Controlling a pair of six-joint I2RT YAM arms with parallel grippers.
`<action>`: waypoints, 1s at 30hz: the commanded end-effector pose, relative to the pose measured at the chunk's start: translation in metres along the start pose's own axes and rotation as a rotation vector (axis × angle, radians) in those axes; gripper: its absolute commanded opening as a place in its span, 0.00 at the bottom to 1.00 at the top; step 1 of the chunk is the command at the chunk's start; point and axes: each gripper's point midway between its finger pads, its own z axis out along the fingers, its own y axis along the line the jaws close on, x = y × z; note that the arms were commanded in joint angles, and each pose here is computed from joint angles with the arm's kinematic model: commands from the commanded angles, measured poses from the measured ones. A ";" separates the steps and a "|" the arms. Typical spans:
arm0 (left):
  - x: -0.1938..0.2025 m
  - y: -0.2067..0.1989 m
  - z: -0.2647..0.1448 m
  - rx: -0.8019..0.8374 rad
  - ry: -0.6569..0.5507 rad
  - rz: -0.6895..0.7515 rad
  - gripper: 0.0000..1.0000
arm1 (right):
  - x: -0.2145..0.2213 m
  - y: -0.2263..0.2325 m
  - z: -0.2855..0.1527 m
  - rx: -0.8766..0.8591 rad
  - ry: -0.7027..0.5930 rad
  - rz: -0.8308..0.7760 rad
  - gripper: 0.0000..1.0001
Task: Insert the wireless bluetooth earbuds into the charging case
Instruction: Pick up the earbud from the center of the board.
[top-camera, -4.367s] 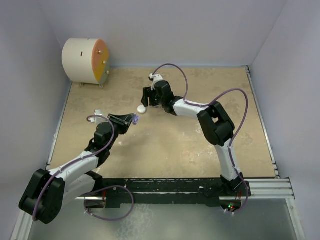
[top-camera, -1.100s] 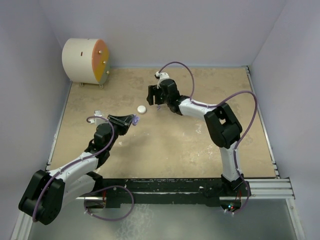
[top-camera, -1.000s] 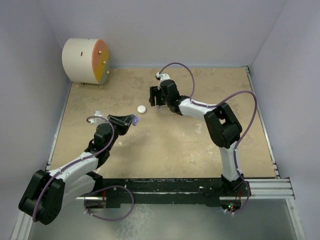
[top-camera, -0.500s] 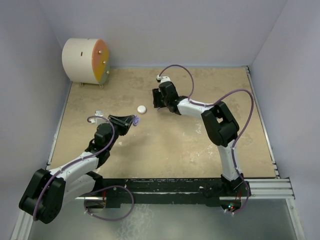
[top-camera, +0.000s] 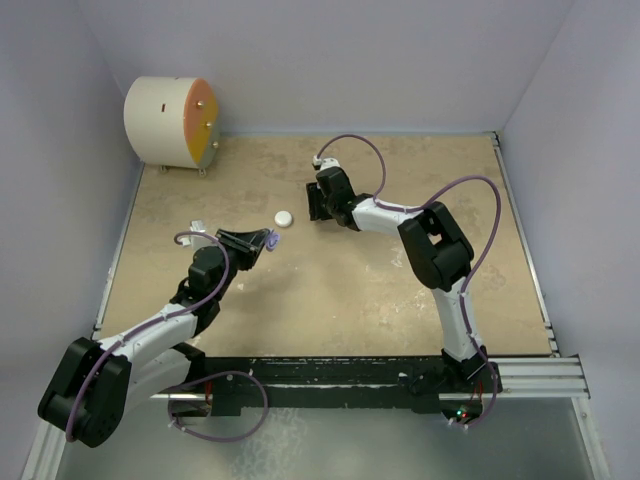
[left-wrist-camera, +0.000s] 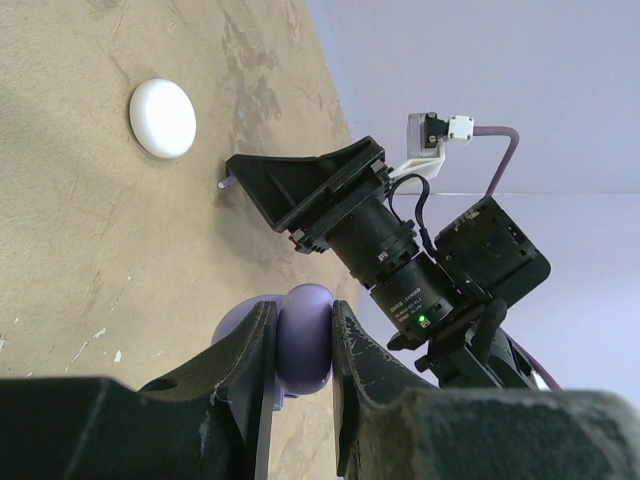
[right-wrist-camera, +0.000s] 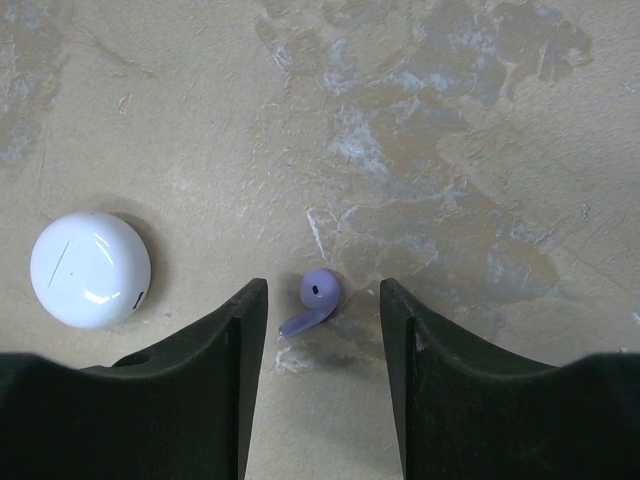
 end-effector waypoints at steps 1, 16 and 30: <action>-0.004 -0.012 0.000 0.052 -0.010 -0.020 0.00 | -0.016 -0.004 0.001 0.035 -0.038 0.018 0.50; -0.004 -0.014 0.000 0.057 -0.009 -0.020 0.00 | -0.004 -0.006 0.008 0.049 -0.014 0.000 0.43; -0.003 -0.013 0.000 0.058 -0.007 -0.022 0.00 | 0.012 0.005 0.011 0.043 0.015 -0.032 0.42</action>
